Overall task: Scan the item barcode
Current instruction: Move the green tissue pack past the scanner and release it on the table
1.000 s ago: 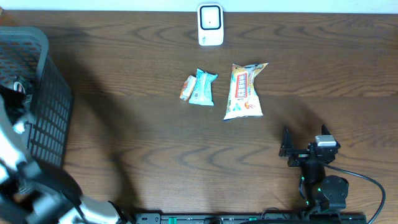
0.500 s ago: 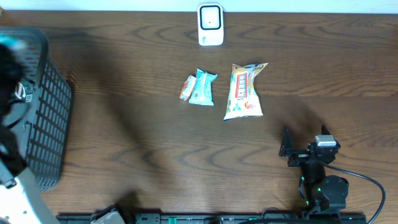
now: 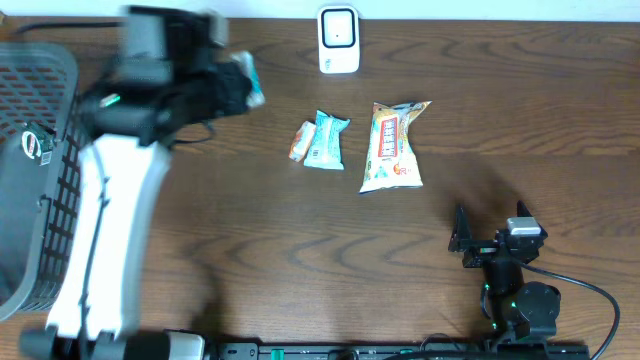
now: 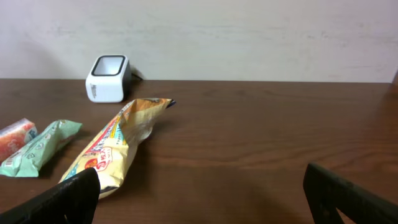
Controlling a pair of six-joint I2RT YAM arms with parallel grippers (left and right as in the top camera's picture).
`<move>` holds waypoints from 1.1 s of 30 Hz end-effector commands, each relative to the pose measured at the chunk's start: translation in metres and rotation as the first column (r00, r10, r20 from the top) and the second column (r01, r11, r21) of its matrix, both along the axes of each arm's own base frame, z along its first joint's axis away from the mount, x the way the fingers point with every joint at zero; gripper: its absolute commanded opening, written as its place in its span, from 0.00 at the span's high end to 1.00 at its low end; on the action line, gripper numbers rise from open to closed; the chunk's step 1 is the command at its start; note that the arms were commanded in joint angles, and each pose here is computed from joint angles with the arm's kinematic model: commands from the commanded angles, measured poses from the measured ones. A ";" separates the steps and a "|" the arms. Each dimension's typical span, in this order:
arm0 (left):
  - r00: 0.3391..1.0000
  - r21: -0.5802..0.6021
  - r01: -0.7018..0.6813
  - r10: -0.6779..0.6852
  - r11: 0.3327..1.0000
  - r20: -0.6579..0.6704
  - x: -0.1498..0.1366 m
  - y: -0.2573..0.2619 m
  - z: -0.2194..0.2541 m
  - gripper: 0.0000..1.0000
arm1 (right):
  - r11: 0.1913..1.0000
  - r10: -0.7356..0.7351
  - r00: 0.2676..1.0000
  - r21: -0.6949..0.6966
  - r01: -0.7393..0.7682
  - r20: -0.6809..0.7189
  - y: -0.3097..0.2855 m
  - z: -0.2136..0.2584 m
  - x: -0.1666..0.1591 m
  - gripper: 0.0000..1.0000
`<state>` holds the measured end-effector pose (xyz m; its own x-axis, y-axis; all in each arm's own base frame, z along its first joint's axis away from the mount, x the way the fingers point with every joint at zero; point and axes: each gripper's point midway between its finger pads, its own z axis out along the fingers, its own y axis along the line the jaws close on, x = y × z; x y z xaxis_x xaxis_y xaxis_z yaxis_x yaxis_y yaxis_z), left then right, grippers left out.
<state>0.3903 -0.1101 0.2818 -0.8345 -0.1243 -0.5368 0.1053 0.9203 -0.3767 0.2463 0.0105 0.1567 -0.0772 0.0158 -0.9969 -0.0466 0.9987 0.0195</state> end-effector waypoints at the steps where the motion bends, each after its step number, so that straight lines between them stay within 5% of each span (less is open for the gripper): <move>1: 0.994 0.259 0.050 -0.024 0.965 -0.106 0.014 0.002 -0.064 0.93 | 1.000 0.000 1.000 0.010 0.000 -0.001 0.001 -0.001 0.000 0.01; 8: 0.952 0.397 0.151 -0.024 0.905 -0.307 0.022 -0.015 -0.160 0.92 | 1.000 0.000 1.000 0.010 0.000 -0.001 0.001 -0.001 0.000 0.01; 15: 0.917 0.428 0.195 -0.010 0.882 -0.399 0.020 -0.017 -0.205 0.92 | 1.000 0.000 1.000 0.010 0.000 -0.001 0.001 -0.001 0.000 0.01; 17: 0.909 0.431 0.203 -0.006 0.879 -0.416 0.019 -0.017 -0.214 0.84 | 1.000 0.000 1.000 0.010 0.000 -0.001 0.001 -0.001 0.000 0.01; 20: 0.909 0.431 0.204 -0.006 0.879 -0.417 0.019 -0.017 -0.214 0.62 | 1.000 0.000 1.000 0.010 0.000 -0.001 0.001 -0.001 0.000 0.01; 28: 0.930 0.426 0.171 -0.003 0.889 -0.368 0.023 -0.013 -0.186 0.55 | 1.000 0.000 1.000 0.010 0.000 -0.001 0.001 -0.001 0.000 0.01; 33: 0.982 0.385 0.012 0.061 0.923 -0.177 0.039 0.013 -0.099 0.55 | 1.000 0.000 1.000 0.010 0.000 -0.001 0.001 -0.001 0.000 0.01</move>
<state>0.4069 -0.1186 0.0926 -0.9791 0.1266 -0.1593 0.1230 0.9919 0.0325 0.2463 0.0104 0.1568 -0.0768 0.0158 -0.9969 -0.0462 0.9987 0.0194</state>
